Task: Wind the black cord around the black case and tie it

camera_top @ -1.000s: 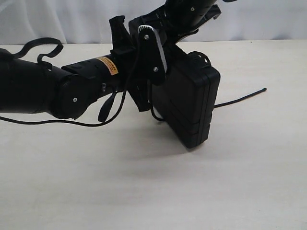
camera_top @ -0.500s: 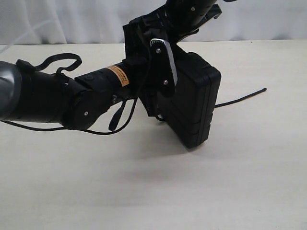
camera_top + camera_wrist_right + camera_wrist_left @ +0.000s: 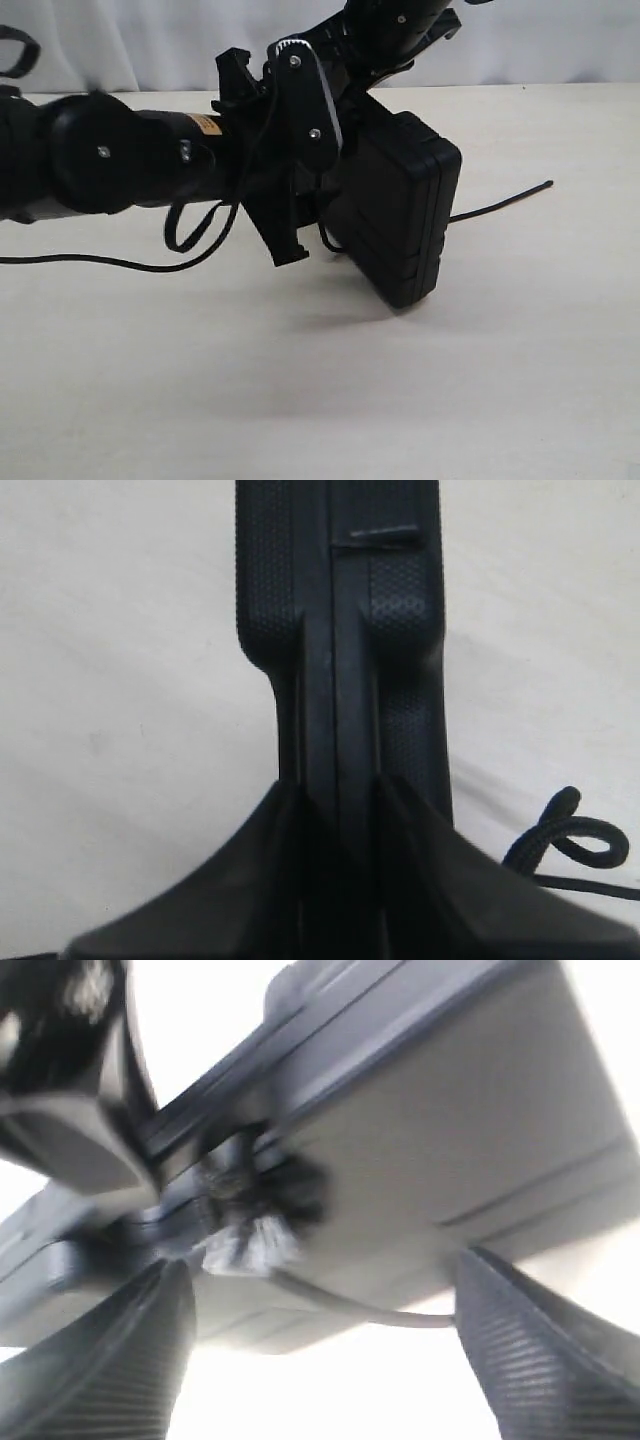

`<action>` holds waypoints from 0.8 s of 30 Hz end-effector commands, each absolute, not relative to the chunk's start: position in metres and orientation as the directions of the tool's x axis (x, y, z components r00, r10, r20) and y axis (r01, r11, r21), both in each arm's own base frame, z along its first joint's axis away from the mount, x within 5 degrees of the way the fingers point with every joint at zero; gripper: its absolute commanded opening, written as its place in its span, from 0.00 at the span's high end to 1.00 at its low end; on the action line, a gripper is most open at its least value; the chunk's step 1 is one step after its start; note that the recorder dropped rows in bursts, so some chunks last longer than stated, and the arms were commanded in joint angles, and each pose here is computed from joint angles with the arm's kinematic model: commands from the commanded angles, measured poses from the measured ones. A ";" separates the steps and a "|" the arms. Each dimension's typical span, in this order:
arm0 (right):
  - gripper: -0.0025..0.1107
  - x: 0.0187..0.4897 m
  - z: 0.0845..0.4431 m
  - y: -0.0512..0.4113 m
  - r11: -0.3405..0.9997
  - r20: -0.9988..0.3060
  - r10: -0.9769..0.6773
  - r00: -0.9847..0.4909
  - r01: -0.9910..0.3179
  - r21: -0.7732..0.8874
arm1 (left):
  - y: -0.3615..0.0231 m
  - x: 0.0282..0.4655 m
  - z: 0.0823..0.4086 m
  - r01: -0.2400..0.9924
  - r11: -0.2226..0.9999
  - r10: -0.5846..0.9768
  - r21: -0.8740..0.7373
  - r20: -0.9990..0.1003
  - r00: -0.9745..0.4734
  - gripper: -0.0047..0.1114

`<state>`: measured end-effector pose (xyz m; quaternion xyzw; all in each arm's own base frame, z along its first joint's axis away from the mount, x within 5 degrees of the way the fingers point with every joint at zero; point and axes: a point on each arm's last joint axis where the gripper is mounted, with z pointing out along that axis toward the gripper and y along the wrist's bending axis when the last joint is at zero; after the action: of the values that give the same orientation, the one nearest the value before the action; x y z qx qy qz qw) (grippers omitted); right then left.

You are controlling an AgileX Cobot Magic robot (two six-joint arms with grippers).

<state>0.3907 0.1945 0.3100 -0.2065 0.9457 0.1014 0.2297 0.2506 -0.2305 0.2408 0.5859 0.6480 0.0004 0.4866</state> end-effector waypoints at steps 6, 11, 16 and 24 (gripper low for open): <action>0.94 0.390 0.305 0.200 0.877 -0.474 -0.378 -0.796 -0.471 0.092 | -0.157 0.268 0.282 0.699 0.605 0.624 0.381 -0.772 -0.119 0.78; 0.94 0.381 0.305 0.218 0.858 -0.482 -0.409 -0.774 -0.507 0.086 | -0.133 0.279 0.283 0.641 0.692 0.574 0.332 -0.791 -0.211 0.96; 0.94 0.367 0.288 0.246 0.857 -0.508 -0.430 -0.747 -0.514 0.030 | -0.128 0.281 0.283 0.633 0.703 0.568 0.323 -0.791 -0.227 0.96; 0.93 0.340 0.252 0.272 0.839 -0.461 -0.468 -0.754 -0.543 0.037 | -0.128 0.280 0.282 0.642 0.696 0.574 0.321 -0.786 -0.229 0.96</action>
<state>0.3461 0.2714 0.2781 -0.2743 0.9181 0.0968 0.2691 0.2816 -0.1289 0.2812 0.3934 0.7802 -0.0296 0.4855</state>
